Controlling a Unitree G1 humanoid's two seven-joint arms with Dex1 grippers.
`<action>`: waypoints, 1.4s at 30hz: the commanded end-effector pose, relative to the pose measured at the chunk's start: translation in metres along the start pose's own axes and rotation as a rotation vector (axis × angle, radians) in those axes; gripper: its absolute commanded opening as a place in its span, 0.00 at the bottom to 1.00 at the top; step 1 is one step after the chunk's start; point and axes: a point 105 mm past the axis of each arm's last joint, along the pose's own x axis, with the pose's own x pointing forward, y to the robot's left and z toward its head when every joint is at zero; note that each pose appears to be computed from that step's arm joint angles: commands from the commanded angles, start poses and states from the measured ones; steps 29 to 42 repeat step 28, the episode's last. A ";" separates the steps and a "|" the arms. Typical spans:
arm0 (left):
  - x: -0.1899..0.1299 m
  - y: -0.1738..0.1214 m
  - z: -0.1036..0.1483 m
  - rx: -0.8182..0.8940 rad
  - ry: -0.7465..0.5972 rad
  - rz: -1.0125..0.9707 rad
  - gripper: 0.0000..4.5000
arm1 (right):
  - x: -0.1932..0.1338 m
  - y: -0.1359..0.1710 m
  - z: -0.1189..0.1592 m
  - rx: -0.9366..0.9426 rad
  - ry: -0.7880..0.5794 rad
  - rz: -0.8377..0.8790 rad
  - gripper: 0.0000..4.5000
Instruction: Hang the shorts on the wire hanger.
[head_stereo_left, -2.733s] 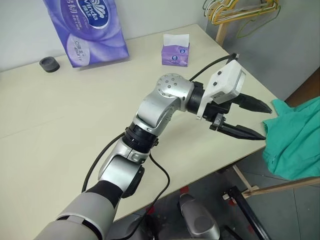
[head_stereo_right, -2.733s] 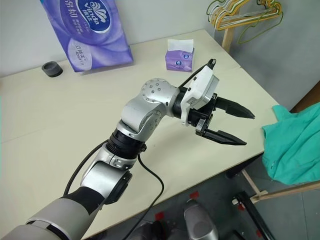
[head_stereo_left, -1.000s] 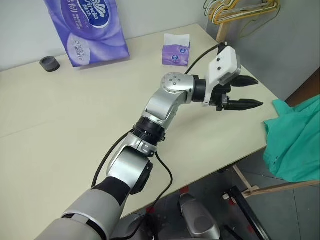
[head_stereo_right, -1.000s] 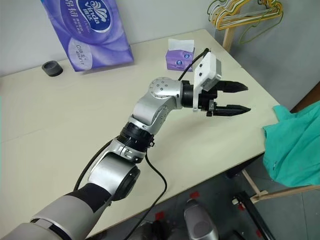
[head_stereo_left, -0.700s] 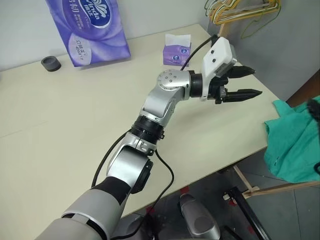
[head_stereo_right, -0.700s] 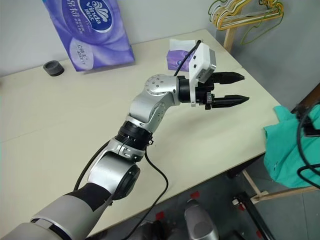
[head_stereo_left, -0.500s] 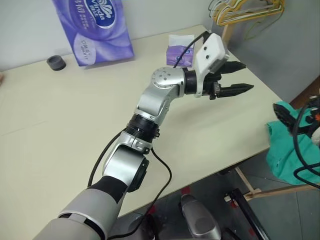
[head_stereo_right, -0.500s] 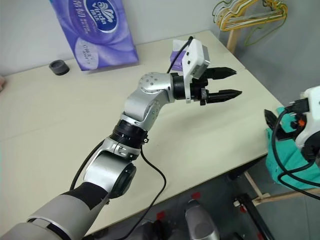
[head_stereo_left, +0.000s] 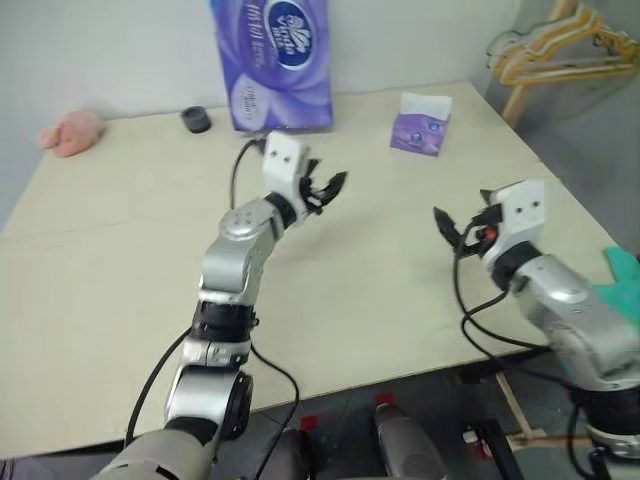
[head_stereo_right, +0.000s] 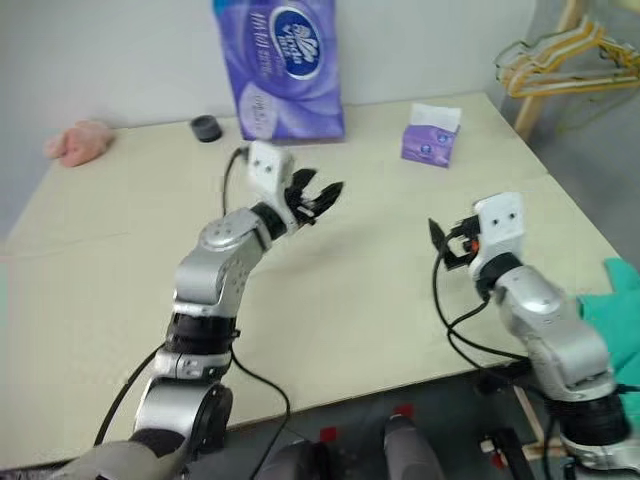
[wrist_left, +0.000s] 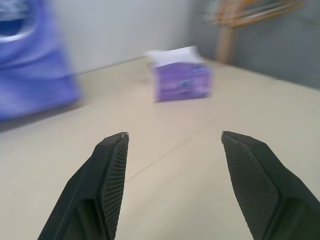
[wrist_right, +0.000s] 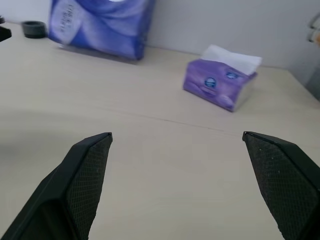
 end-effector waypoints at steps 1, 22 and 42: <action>-0.021 0.026 -0.004 0.034 -0.021 0.163 0.70 | 0.005 0.010 0.001 0.007 -0.066 0.037 0.99; -0.041 0.066 -0.047 0.049 0.046 0.250 0.70 | 0.014 -0.003 -0.030 0.096 -0.078 -0.067 0.99; -0.041 0.061 -0.048 0.035 0.039 0.241 0.70 | 0.017 -0.003 -0.028 0.096 -0.084 -0.064 0.99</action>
